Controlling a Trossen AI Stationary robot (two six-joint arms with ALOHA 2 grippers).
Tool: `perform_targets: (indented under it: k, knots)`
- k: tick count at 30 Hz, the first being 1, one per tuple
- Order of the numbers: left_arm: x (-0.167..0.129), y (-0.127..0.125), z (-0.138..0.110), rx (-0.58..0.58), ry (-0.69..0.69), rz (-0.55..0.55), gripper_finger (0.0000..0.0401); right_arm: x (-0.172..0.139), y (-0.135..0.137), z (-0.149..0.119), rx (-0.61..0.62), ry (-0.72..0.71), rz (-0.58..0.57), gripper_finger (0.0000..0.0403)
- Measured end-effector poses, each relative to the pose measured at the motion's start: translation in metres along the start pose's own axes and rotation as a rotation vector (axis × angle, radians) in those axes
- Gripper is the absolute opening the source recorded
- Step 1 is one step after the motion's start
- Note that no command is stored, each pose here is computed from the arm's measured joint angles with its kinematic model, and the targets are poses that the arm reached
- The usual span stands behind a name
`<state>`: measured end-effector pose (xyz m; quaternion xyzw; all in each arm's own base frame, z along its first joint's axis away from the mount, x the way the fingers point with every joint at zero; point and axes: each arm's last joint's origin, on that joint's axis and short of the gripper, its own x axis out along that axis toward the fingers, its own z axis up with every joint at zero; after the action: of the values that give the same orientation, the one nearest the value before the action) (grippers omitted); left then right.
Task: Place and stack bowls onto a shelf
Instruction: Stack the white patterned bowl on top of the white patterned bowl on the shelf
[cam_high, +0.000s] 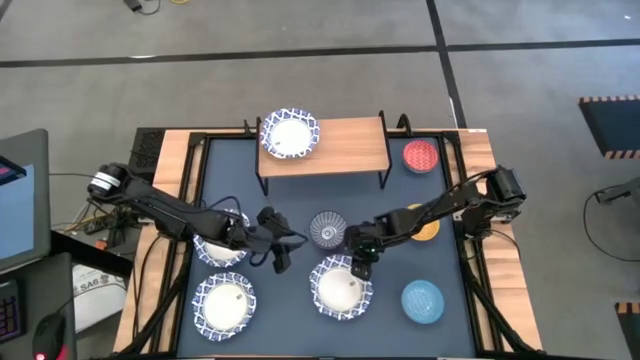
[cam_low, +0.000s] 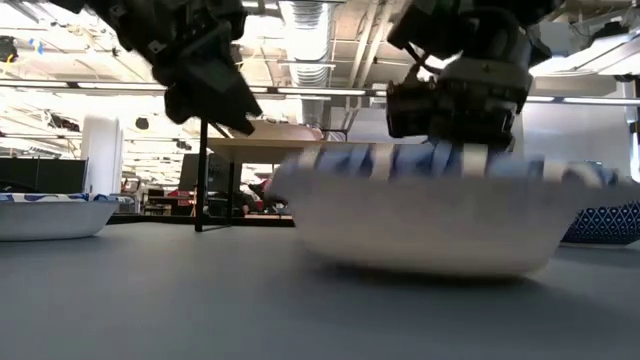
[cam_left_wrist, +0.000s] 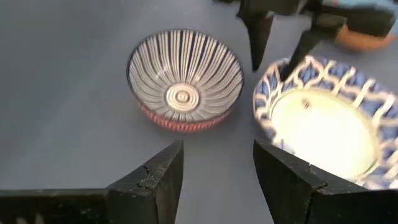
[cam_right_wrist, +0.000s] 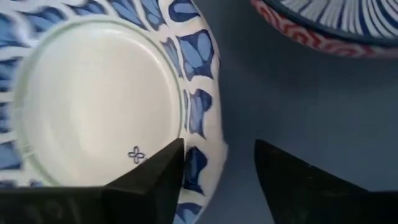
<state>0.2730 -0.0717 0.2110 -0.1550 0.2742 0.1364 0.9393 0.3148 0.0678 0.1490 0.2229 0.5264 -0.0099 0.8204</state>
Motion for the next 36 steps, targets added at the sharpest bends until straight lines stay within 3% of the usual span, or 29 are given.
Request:
perform_targets:
  k: [7,13,20,27,32,36]
  knots:
    - [0.02,-0.007,-0.004,-0.007,-0.002,-0.081,0.0178,0.001,-0.001,-0.003,0.012,-0.031,0.011,0.01]
    - [0.022,-0.01,0.01,-0.016,-0.046,-0.093,0.0178,-0.017,0.005,0.002,-0.028,-0.123,-0.008,0.0023]
    - [0.019,-0.016,0.035,0.115,-0.089,-0.111,0.0178,-0.057,0.007,0.005,-0.039,-0.331,-0.197,0.0036]
    - [0.019,-0.009,0.055,0.172,-0.097,-0.005,0.0178,-0.083,0.009,0.006,-0.092,-0.444,-0.267,0.0029]
    - [0.014,-0.003,0.064,0.203,-0.099,0.209,0.0178,-0.09,0.014,0.005,-0.166,-0.484,-0.292,0.0031]
    - [0.011,-0.006,0.072,0.263,-0.107,0.217,0.0178,-0.091,0.017,0.003,-0.211,-0.504,-0.334,0.0034]
